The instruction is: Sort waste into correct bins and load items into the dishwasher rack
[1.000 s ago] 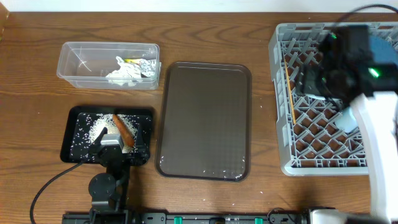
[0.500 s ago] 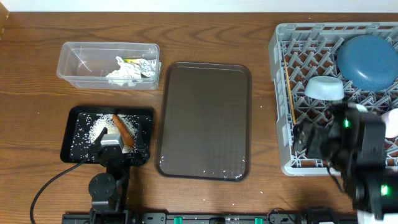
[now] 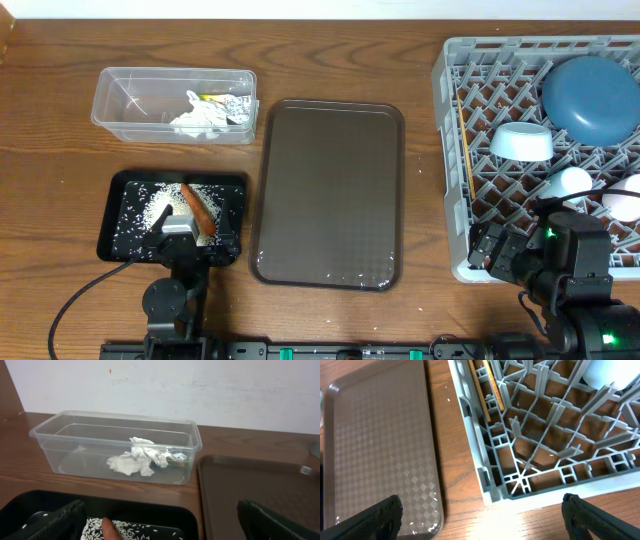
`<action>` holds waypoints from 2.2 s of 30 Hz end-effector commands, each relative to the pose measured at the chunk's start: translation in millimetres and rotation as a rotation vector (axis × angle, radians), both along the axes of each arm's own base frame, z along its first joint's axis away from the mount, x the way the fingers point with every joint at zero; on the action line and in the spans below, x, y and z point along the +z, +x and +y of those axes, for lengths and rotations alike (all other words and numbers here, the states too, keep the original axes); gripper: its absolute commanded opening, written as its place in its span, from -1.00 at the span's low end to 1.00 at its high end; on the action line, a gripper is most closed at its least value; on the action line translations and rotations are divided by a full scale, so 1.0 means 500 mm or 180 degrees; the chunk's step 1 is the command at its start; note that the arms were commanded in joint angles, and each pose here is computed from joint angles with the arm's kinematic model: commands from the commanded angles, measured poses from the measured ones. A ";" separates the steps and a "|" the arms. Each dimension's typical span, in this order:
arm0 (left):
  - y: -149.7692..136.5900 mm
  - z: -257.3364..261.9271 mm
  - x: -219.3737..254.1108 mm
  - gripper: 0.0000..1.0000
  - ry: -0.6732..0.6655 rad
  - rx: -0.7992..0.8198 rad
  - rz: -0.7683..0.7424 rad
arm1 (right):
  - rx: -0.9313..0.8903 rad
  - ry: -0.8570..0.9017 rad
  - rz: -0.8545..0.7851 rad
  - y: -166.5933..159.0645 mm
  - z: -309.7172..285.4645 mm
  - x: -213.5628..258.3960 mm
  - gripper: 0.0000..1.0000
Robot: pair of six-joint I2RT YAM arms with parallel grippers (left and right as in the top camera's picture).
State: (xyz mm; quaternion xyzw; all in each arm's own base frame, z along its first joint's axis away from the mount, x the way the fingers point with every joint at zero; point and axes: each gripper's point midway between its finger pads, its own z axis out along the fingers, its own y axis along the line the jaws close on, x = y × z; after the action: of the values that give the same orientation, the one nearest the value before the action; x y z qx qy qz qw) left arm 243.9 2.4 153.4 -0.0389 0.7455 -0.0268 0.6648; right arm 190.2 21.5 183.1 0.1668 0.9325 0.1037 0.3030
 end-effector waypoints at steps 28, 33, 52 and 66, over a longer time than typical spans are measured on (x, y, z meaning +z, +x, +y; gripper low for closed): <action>0.000 0.006 -0.032 0.96 0.0002 0.0051 0.0121 | 0.0938 0.0088 -0.2455 0.109 0.091 -0.045 0.99; 0.000 0.006 -0.032 0.96 0.0002 0.0051 0.0121 | 0.0876 0.0037 -0.2651 0.109 0.084 -0.065 0.99; 0.000 0.006 -0.032 0.96 0.0002 0.0051 0.0121 | 0.0864 -0.1227 -0.2880 0.109 0.003 -0.045 0.99; 0.000 0.006 -0.032 0.96 0.0002 0.0051 0.0121 | 0.0948 -0.1432 -0.2886 0.109 0.000 -0.045 0.98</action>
State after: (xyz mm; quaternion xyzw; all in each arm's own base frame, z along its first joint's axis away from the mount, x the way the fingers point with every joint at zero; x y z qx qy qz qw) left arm 243.9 2.4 153.4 -0.0387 0.7456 -0.0268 0.6648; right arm 244.6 25.9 160.6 -0.0982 0.7215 0.0192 0.6851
